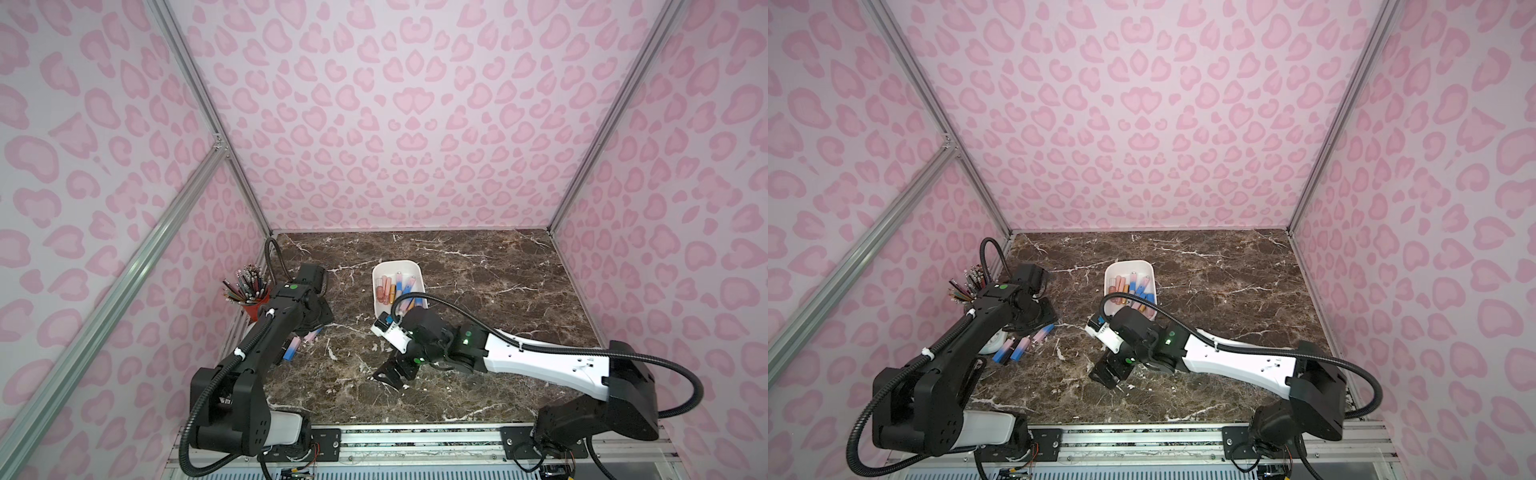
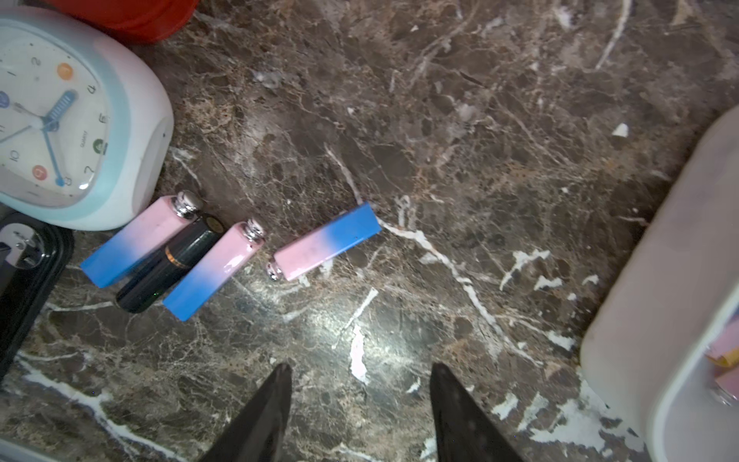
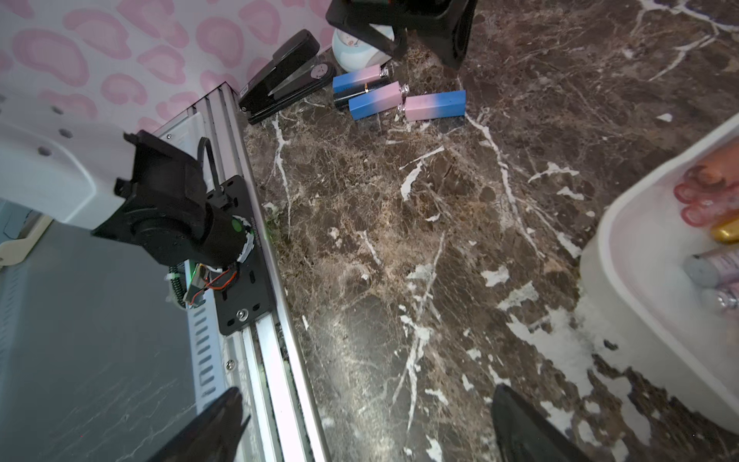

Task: Put the lipstick into the storage box
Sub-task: Pick up the lipstick at the center of the board.

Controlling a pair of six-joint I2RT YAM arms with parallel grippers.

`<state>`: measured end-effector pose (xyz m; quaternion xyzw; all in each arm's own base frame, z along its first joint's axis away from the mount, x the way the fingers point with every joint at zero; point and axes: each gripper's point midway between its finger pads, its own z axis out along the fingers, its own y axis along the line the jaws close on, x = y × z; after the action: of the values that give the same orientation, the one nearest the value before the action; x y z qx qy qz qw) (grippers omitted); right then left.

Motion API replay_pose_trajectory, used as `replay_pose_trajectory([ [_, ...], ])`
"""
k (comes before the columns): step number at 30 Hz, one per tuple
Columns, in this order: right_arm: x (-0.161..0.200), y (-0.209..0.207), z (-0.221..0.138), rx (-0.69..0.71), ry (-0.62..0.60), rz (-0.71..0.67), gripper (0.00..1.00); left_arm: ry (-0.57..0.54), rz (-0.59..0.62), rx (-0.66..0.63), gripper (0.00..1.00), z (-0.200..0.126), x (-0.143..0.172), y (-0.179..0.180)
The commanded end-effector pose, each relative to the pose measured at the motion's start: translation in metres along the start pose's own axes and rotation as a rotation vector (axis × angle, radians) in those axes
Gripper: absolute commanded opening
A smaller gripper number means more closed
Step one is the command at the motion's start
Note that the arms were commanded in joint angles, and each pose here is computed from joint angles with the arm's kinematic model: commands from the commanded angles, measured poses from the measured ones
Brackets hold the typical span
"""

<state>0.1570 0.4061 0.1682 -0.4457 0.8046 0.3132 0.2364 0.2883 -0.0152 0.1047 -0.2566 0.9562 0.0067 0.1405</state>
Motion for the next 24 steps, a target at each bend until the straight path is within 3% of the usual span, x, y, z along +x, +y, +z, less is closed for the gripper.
replay_pose_trajectory([
  [1,-0.006,0.003,0.01,-0.005,0.036,-0.012,0.99,0.024,0.015,0.035,0.58,0.011,-0.007,-0.002],
  [12,-0.014,-0.022,0.014,0.034,0.091,0.006,0.99,0.104,0.01,0.047,0.57,0.05,-0.006,-0.007],
  [24,0.003,-0.05,0.0,0.008,0.086,0.079,0.99,0.11,0.107,-0.055,0.62,0.057,-0.002,0.012],
])
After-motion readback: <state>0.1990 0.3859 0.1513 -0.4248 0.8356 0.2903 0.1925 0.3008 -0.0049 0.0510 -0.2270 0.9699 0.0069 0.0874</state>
